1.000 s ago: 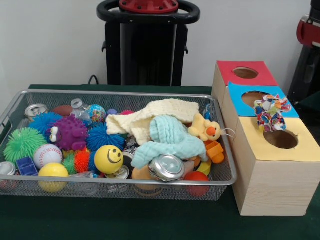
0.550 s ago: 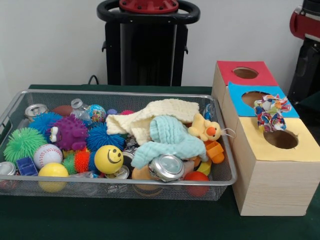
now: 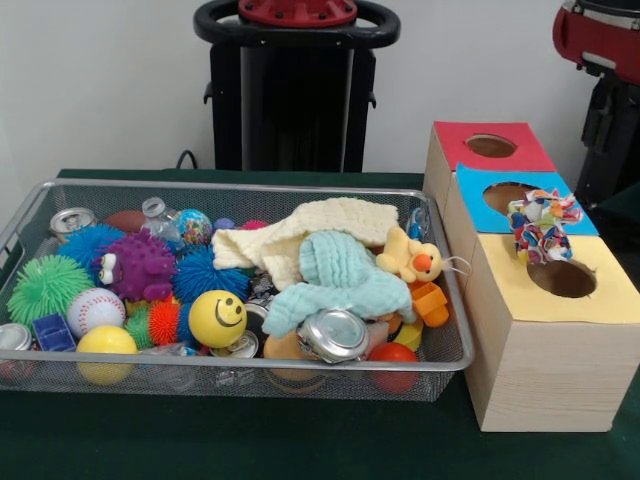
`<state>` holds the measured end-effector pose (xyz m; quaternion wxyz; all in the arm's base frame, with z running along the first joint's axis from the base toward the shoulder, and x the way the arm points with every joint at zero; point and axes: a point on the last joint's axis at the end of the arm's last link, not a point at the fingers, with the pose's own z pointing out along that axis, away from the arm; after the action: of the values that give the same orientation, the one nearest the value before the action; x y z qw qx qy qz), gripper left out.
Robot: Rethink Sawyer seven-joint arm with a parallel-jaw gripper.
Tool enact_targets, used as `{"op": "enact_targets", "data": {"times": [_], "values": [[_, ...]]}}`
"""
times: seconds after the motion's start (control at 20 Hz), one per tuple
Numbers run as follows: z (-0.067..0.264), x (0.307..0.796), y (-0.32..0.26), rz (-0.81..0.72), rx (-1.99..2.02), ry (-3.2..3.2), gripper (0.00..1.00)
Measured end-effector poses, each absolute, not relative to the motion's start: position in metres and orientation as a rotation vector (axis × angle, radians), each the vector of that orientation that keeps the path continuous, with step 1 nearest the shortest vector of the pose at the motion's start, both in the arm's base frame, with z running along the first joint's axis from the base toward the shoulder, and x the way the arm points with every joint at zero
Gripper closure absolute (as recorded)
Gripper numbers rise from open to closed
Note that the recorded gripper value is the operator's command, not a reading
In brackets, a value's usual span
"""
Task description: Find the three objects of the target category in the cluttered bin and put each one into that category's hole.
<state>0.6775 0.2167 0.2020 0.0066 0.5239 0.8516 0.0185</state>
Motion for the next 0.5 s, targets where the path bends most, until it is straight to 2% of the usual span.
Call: {"op": "enact_targets", "data": {"times": [0.5], "values": [[0.204,0.673,0.203,0.018,1.633,2.654,1.00]]}}
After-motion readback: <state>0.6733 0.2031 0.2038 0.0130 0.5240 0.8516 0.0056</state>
